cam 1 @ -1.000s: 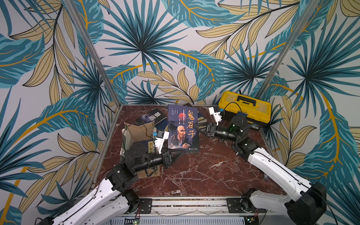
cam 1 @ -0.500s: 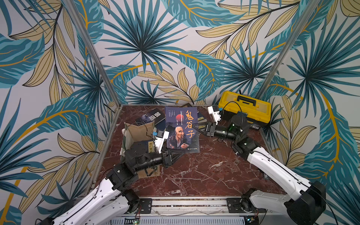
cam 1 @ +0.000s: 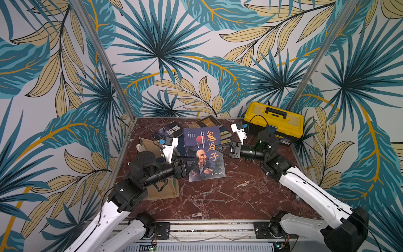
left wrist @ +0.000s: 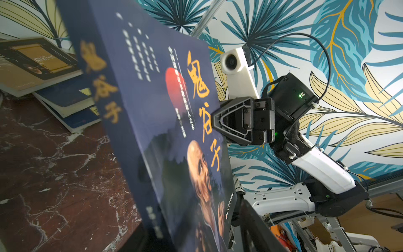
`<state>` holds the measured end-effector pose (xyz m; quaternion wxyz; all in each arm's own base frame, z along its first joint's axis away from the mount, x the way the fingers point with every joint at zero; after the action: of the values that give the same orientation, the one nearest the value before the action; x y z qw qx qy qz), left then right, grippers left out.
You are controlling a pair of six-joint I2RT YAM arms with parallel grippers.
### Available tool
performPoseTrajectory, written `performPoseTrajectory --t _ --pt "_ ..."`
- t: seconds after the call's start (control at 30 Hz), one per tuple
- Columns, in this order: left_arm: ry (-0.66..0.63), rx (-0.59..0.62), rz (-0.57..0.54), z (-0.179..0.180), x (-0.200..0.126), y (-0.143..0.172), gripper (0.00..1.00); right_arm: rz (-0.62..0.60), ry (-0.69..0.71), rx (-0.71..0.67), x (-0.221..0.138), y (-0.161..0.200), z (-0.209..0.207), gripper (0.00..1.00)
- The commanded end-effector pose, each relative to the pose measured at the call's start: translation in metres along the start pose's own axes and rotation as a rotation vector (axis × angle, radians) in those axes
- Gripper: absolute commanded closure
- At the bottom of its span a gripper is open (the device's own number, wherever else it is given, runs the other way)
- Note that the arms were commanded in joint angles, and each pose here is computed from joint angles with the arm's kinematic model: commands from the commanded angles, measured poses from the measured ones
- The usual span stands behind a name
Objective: Put the books into the canvas bag
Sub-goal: Pick up the book from the center of the board.
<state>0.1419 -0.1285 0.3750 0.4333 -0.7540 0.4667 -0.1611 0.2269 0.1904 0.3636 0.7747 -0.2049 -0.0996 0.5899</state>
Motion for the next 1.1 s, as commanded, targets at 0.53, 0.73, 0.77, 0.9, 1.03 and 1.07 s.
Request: performPoseTrajectory --t 0.53,0.73,0.77,0.9,1.03,1.07 --pt "-0.101 0.134 -0.020 -0.019 -0.023 -0.041 1.00 -0.011 0.091 -0.018 0.012 -0.015 0.002 0.59" --pt "-0.427 0.295 -0.045 -0.025 -0.066 -0.053 1.00 -0.024 0.218 -0.001 0.036 -0.021 -0.010 0.55" --pt "-0.465 0.321 -0.064 -0.027 -0.074 -0.055 1.00 -0.019 0.235 0.000 0.042 -0.022 -0.011 0.54" --pt "-0.640 0.433 -0.138 -0.033 -0.102 -0.065 1.00 0.031 0.319 -0.014 0.076 -0.018 -0.014 0.54" --pt "-0.778 0.523 -0.152 -0.036 -0.115 -0.076 1.00 0.079 0.419 -0.046 0.122 -0.011 -0.015 0.52" --pt "-0.809 0.539 -0.145 -0.035 -0.116 -0.079 1.00 0.092 0.436 -0.050 0.133 -0.009 -0.015 0.51"
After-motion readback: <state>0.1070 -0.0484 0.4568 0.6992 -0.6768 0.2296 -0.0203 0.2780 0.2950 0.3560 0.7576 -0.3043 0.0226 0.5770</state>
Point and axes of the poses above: each gripper's point midway between its finger pads, its own x axis out along the fingers, its own z axis along the line the jaws close on, y = z × x, the point moved 10 cm from there along -x, back along the fingers, and after that the axes turned 10 degrees about x, right-handed, at the moved point
